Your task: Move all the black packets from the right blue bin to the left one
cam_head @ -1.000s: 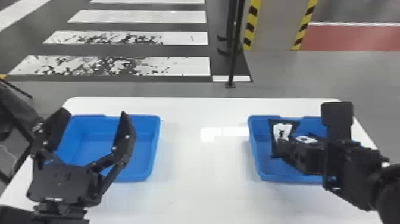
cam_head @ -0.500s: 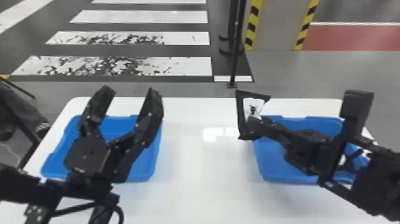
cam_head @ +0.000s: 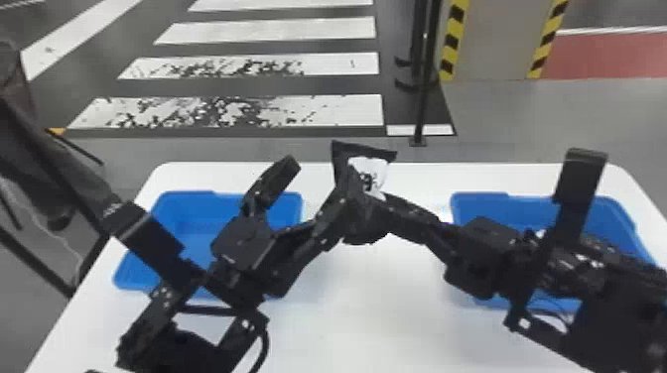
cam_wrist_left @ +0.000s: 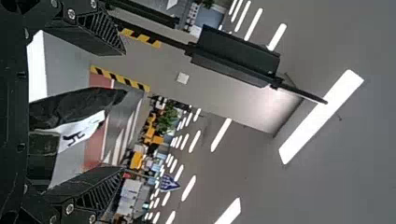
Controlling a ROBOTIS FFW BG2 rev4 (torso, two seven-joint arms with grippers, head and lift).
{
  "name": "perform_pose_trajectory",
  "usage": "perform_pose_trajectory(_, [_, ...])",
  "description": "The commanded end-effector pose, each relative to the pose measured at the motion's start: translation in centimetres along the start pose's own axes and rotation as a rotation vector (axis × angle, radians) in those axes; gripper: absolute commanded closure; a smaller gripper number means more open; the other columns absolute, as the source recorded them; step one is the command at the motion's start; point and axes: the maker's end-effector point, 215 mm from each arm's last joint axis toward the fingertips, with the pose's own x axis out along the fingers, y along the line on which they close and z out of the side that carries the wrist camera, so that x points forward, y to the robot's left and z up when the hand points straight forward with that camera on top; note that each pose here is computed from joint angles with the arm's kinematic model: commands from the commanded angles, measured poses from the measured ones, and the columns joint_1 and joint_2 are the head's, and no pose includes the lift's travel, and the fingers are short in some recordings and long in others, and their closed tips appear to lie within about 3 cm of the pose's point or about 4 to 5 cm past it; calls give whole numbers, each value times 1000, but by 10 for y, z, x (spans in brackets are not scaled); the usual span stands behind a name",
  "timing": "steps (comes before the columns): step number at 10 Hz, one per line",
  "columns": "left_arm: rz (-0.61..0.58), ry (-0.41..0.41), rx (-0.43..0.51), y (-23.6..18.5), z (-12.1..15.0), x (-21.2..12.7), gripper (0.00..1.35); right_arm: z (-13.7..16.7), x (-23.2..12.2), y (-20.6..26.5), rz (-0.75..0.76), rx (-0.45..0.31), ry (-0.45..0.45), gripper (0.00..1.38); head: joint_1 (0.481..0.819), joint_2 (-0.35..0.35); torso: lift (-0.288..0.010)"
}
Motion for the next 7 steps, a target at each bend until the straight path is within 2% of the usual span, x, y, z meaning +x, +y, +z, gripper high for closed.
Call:
perform_pose_trajectory(1, [5, 43, 36, 5, -10, 0, 165, -2, 8, 17, 40, -3, 8, 1121, 695, 108, -140])
perform_pose_trajectory(5, [23, 60, 48, 15, -13, -4, 176, -26, 26, 51, 138, 36, 66, 1121, 695, 168, -140])
perform_pose_trajectory(6, [27, 62, 36, 16, -14, -5, 257, -30, 28, 56, 152, 35, 75, 1121, 695, 189, -140])
perform_pose_trajectory(7, [44, 106, -15, 18, -31, -9, 688, -30, 29, 57, 154, 33, 77, 1121, 695, 205, -140])
